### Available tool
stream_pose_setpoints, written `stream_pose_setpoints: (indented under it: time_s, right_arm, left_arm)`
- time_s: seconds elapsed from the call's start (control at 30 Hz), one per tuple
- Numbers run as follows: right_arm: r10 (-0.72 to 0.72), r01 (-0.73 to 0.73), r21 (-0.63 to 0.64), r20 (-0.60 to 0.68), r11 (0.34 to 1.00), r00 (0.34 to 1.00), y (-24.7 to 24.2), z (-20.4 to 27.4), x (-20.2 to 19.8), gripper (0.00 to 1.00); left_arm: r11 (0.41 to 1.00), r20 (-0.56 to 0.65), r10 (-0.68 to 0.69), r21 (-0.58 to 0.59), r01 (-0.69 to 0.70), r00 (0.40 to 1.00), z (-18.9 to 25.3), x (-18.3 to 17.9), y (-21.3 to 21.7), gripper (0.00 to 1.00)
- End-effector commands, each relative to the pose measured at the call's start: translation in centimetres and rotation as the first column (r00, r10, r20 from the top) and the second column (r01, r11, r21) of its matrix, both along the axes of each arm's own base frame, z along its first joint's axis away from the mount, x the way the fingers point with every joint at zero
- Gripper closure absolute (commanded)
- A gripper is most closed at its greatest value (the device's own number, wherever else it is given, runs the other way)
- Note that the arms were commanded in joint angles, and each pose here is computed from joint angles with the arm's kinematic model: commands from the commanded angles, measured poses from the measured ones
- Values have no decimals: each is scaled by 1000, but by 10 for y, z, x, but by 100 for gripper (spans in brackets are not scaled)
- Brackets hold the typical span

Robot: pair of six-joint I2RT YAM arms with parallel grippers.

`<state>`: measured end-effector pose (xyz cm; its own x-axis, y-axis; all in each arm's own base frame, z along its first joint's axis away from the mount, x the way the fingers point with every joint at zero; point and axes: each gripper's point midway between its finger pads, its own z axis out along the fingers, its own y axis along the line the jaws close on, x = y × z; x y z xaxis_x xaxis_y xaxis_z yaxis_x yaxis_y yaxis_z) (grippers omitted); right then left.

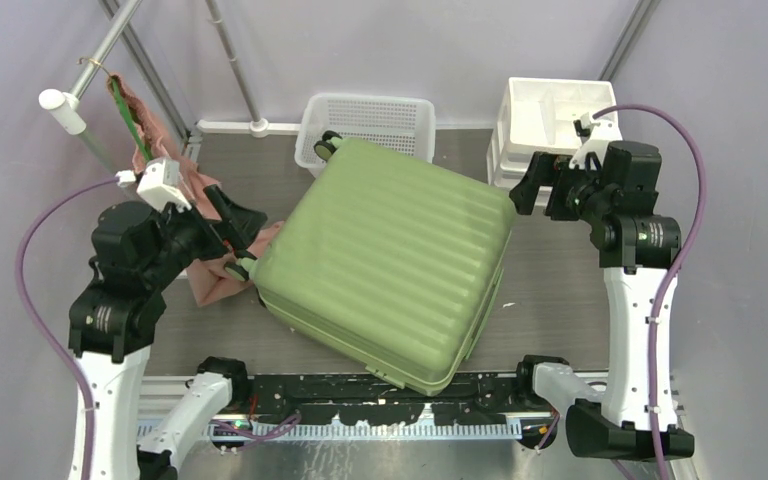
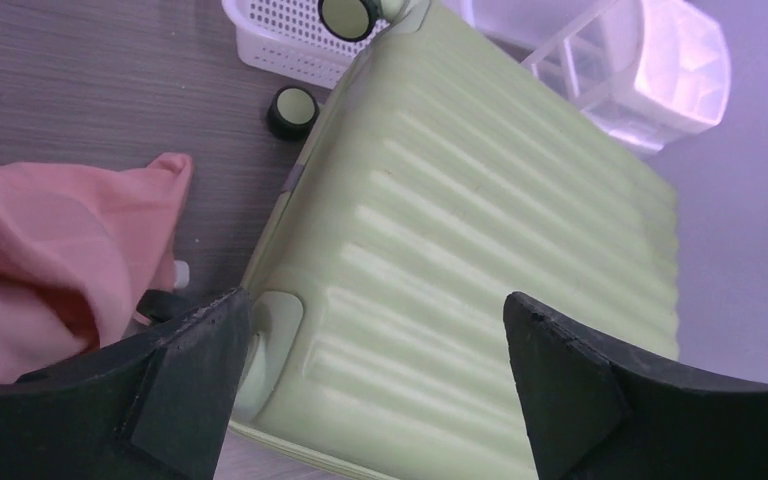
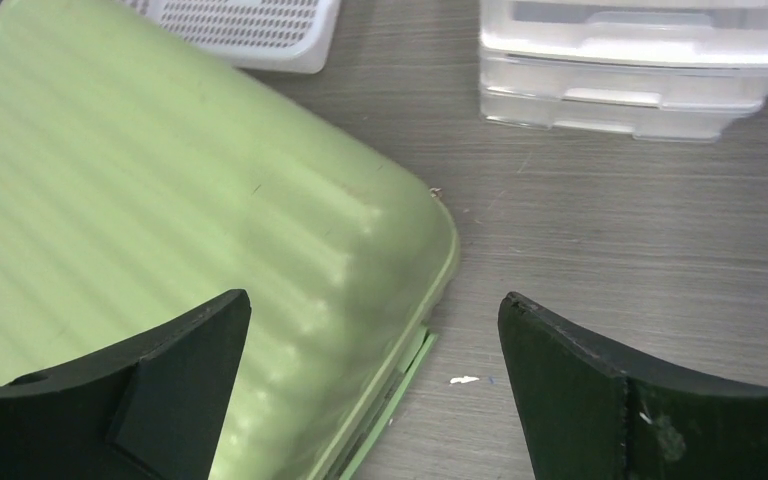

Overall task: Open, take out, and arrange the luggage
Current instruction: Adjust the storage box at the corner of the board.

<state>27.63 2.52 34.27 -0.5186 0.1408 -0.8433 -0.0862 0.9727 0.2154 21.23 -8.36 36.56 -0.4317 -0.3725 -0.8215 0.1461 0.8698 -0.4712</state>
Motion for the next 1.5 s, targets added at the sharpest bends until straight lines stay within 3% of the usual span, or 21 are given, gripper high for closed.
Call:
stream_pose_setpoints:
  time_s: [0.0,0.33,0.57,0.73,0.87,1.17,1.33,1.47]
  right_arm:
    - [158,-158,-12,21,987,987,20,2,-14,0]
    - [232,-231,21,-100,973,968,18,-27,-14,0]
    - [186,-180,62,-120,982,975,-3,-39,-10,0]
    - [244,-235,100,-85,967,966,2,-33,-3,0]
    - [328,-323,136,-14,937,945,12,-19,17,0]
    - [313,-311,207,24,928,949,4,-3,86,0]
    - [255,-258,82,44,963,966,-6,-1,124,0]
    - [214,-208,-154,23,966,977,-12,-3,160,0]
  left_arm:
    - [994,31,22,-110,-19,999,15,-18,-2,5]
    - [987,37,60,-151,-53,998,21,-24,3,10]
    - [979,52,63,-196,-51,997,26,11,-4,10]
    - [970,86,99,-230,-77,991,29,42,-3,11]
    - [963,80,115,-252,-91,990,19,60,-4,15]
    - [972,59,86,-225,-70,995,0,72,-8,16]
    - [966,32,20,-258,-11,999,-13,74,-21,19]
    - [959,35,-3,-281,13,999,-15,76,-26,21]
